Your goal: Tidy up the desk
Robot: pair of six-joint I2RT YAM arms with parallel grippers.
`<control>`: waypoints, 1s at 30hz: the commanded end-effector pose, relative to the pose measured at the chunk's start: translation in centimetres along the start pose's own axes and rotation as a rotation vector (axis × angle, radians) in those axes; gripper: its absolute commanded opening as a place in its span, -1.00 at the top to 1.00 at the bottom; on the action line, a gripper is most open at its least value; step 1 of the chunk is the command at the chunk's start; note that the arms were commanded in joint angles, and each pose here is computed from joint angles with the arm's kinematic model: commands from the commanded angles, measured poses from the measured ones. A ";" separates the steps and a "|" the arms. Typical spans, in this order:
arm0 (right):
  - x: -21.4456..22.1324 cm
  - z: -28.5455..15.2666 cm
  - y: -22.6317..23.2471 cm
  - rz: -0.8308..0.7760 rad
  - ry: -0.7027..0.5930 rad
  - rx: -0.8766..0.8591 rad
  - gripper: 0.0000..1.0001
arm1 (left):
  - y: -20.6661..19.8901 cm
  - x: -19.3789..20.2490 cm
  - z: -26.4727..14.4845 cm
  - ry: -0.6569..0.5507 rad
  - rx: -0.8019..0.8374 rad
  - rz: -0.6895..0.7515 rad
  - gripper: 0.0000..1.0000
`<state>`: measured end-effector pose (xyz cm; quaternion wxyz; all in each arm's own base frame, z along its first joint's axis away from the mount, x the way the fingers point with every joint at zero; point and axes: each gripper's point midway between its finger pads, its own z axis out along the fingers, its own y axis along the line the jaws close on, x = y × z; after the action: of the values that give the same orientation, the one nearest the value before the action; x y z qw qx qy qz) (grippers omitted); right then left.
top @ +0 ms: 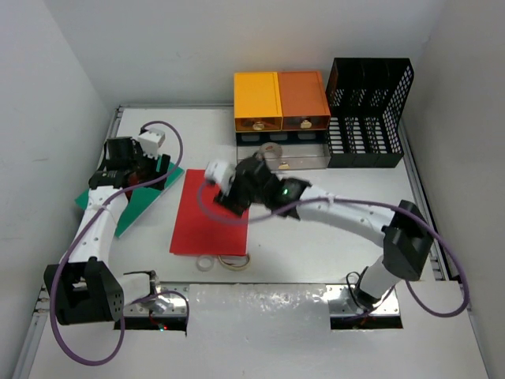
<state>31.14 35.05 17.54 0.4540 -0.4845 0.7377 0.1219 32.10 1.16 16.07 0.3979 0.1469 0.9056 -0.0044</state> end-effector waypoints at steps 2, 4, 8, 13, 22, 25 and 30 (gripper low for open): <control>0.5 -0.8 14.6 -0.162 -0.133 -0.485 -0.15 | 3.0 1.0 0.0 0.020 -0.132 -0.050 -0.39; 2.2 -0.4 17.2 -0.208 -0.099 -0.543 -0.15 | 4.2 2.6 0.1 0.045 -0.154 -0.085 -0.39; 2.3 1.2 20.5 -0.268 -0.039 -0.602 -0.14 | 5.1 4.9 0.2 0.063 -0.134 -0.156 -0.39; 3.9 3.6 23.0 -0.252 -0.018 -0.660 -0.08 | 6.2 6.2 -0.6 0.029 -0.184 -0.196 -0.39; 5.6 2.4 26.3 -0.304 -0.008 -0.797 0.12 | 6.0 5.7 -0.9 -0.004 -0.176 -0.191 -0.39; 6.3 1.8 27.6 -0.348 0.016 -0.843 0.14 | 5.8 6.1 -0.4 0.015 -0.160 -0.196 -0.39; 8.1 2.9 28.5 -0.337 0.073 -0.854 0.18 | 5.7 6.3 -0.2 0.026 -0.152 -0.196 -0.39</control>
<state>8.51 45.26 2.31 0.2047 -0.7395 0.5607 0.3114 28.26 8.12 10.84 0.3658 0.0220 0.9301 0.0259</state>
